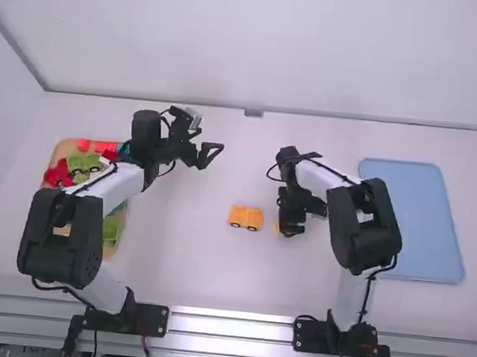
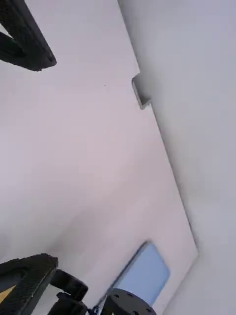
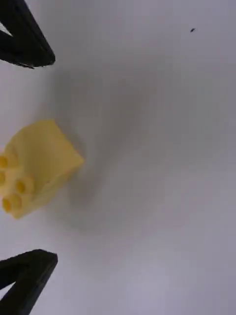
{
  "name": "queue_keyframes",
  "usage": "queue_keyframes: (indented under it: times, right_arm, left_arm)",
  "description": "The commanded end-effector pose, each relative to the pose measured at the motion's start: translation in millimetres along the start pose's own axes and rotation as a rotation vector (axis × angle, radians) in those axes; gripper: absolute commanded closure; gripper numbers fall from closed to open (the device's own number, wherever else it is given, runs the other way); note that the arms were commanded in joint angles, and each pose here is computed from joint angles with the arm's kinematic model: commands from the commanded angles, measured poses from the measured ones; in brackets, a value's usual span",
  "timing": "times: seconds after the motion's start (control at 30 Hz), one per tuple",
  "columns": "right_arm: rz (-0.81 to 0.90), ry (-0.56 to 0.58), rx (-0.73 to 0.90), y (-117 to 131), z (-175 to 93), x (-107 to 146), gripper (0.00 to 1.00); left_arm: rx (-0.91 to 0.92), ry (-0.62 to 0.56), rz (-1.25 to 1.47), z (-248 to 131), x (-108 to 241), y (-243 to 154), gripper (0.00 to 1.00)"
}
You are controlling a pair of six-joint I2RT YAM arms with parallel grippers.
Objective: Assemble lego blocks to make yellow taxi
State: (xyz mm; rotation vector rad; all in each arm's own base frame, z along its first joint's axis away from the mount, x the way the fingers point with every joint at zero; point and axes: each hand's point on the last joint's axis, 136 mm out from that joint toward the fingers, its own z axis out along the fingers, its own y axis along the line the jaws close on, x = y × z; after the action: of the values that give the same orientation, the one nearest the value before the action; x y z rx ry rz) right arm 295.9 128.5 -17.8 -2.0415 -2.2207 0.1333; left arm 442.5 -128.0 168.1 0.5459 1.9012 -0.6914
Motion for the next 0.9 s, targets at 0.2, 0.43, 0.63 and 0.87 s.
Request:
queue_keyframes:
  times: [0.2, 0.43, 0.63, 0.87]
  right_arm:
    - [-0.23, 0.101, -0.023, 13.4, -57.2, -22.4, 0.0]
    - [-0.701, 0.039, -0.192, 35.6, -147.2, -38.5, 0.06]
    - [-1.256, -0.458, -0.157, 71.9, -204.8, -101.3, 0.02]
    - [-1.6, -0.609, -0.249, 112.4, -222.1, -95.1, 0.02]
  left_arm:
    - [0.005, -0.001, 0.002, 0.1, -0.2, 0.8, 0.01]
    - [0.007, 0.004, 0.0, 0.6, 1.0, -0.1, 0.01]
    - [0.006, 0.02, -0.013, 0.8, 5.2, -0.6, 0.01]
    - [0.009, 0.059, -0.051, -1.0, 15.9, 0.0, 0.01]
